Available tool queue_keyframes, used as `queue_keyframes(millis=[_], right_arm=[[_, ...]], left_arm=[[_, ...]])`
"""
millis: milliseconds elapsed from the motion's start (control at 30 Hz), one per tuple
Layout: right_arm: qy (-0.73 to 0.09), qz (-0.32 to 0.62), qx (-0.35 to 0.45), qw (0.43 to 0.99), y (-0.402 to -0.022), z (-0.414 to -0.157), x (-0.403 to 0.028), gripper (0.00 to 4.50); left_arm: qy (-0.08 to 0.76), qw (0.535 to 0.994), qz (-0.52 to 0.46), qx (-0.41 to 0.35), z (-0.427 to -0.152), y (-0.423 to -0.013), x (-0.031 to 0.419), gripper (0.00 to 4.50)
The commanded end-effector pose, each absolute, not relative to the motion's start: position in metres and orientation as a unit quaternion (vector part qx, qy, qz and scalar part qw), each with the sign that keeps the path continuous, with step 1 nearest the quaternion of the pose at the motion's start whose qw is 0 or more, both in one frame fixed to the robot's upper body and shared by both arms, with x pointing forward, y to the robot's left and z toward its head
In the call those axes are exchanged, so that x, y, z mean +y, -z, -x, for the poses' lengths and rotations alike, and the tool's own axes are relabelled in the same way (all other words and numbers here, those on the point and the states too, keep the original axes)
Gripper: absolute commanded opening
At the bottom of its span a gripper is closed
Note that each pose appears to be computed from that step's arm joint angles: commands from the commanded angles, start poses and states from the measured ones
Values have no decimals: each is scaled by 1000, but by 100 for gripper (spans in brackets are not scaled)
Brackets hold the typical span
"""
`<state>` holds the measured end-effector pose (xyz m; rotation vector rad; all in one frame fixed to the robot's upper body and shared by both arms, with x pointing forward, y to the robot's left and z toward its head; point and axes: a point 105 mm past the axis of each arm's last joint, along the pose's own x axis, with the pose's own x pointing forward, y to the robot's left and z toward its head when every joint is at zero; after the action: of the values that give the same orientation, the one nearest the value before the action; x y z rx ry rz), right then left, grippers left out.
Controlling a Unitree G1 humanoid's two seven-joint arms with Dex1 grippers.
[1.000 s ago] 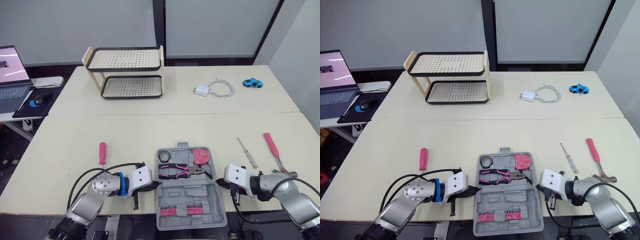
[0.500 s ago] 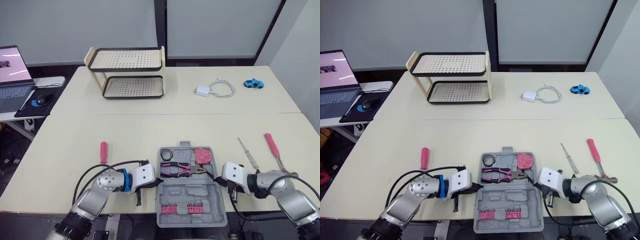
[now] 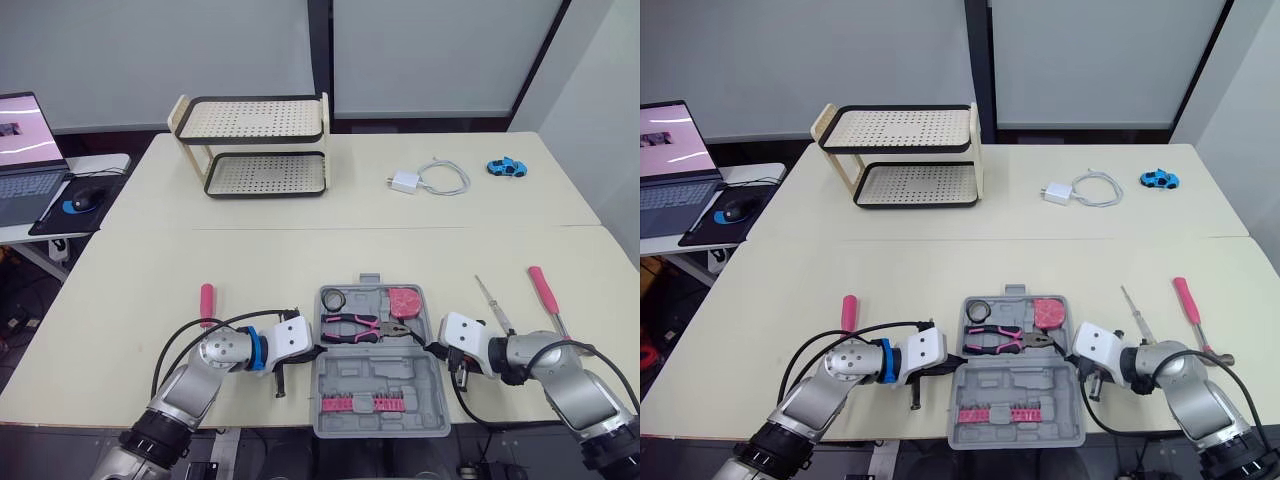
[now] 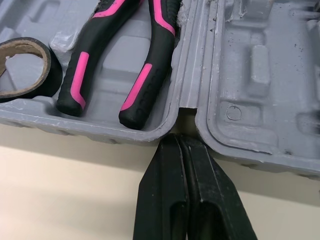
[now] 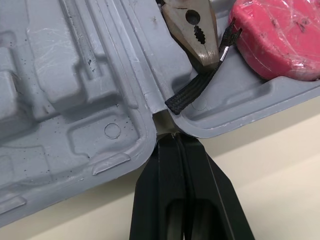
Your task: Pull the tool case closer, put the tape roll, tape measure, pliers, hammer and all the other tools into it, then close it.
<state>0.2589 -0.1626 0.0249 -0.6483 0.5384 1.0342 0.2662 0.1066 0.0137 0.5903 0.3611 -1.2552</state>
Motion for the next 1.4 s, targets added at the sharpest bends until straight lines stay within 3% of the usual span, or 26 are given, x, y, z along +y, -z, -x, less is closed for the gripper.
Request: queue_keyframes(millis=[33, 1400], right_arm=[[-517, 288, 204, 780, -36, -259, -134, 0], [-510, 294, 193, 785, -37, -283, -123, 0]], left_arm=[[582, 755, -270, 138, -271, -18, 89, 4], [567, 762, -285, 132, -290, -14, 88, 4]])
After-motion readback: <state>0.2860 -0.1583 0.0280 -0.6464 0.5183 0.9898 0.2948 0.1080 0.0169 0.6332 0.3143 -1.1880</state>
